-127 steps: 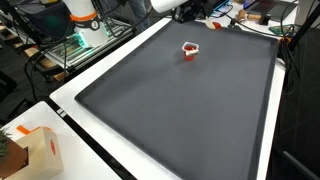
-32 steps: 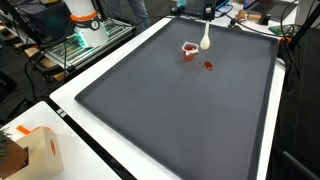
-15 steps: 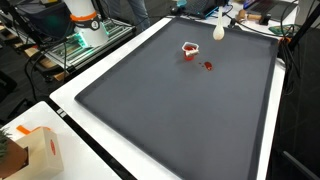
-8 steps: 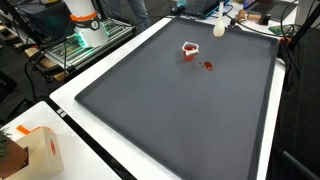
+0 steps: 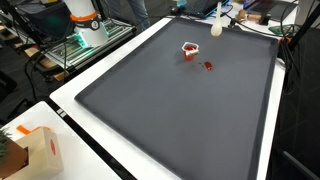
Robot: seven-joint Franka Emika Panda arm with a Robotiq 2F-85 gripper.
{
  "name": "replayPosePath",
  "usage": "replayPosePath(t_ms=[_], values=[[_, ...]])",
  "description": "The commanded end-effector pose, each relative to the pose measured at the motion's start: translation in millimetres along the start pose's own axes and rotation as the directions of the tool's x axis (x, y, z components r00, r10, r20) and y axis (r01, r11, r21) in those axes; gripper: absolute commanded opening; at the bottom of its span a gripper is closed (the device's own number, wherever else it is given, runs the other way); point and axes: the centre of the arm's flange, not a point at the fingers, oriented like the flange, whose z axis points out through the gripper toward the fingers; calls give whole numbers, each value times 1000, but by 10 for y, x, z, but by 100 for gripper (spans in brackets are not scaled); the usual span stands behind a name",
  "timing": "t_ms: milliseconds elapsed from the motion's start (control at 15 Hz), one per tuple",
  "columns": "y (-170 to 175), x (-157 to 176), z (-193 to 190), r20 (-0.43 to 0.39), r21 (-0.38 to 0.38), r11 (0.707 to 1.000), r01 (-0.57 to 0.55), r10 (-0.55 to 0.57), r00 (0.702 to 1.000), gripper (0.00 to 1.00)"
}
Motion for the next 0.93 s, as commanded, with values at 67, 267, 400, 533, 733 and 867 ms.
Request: replayPosePath(t_ms=[67,267,400,533,733,867], values=[[156,-129,20,0,97,995,23,-23,1000,3],[210,-142,55,5,140,990,31,-32,999,3],[156,-18,58,14,119,993,24,-26,1000,3],[168,-13,61,14,121,992,25,-27,1000,12],[158,-4,48,11,122,992,27,-28,1000,12],[289,5,149,23,196,981,-9,5,1000,3]])
